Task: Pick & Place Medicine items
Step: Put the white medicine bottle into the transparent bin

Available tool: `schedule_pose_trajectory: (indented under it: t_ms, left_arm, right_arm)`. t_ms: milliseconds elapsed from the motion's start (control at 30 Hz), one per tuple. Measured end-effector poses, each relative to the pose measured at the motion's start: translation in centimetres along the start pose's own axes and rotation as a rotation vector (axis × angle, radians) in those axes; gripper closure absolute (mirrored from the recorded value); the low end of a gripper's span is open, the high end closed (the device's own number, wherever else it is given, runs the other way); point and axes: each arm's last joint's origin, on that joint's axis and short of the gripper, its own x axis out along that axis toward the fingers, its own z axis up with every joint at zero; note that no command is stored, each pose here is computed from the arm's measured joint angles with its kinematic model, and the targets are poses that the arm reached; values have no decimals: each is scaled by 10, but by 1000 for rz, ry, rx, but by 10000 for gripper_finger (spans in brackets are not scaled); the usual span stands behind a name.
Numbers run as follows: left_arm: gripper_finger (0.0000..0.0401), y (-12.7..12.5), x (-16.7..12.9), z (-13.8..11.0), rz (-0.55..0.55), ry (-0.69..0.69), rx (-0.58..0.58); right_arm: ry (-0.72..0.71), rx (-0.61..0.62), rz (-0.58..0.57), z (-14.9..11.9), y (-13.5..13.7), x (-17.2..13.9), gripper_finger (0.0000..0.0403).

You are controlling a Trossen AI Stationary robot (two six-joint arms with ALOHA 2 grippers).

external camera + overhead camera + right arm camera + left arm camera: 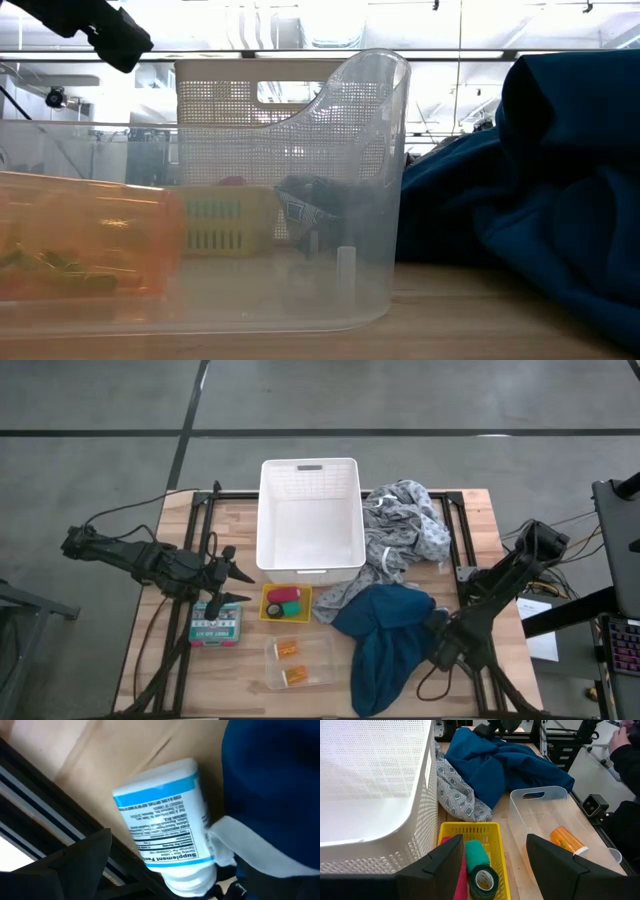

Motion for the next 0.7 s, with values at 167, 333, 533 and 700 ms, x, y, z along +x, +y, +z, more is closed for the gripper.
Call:
schedule_pose_trajectory:
  t_ms: [167, 333, 533, 700]
  left_arm:
    - [175, 0, 0, 0, 0, 0, 0]
    - [175, 0, 0, 0, 0, 1, 0]
    - [175, 0, 0, 0, 0, 3, 0]
    - [175, 0, 0, 0, 0, 3, 0]
  right_arm:
    - [48, 15, 14, -2, -3, 11, 3]
    - [41, 10, 20, -1, -2, 10, 3]
    - [35, 3, 5, -2, 3, -12, 3]
    - [29, 5, 7, -1, 10, -37, 3]
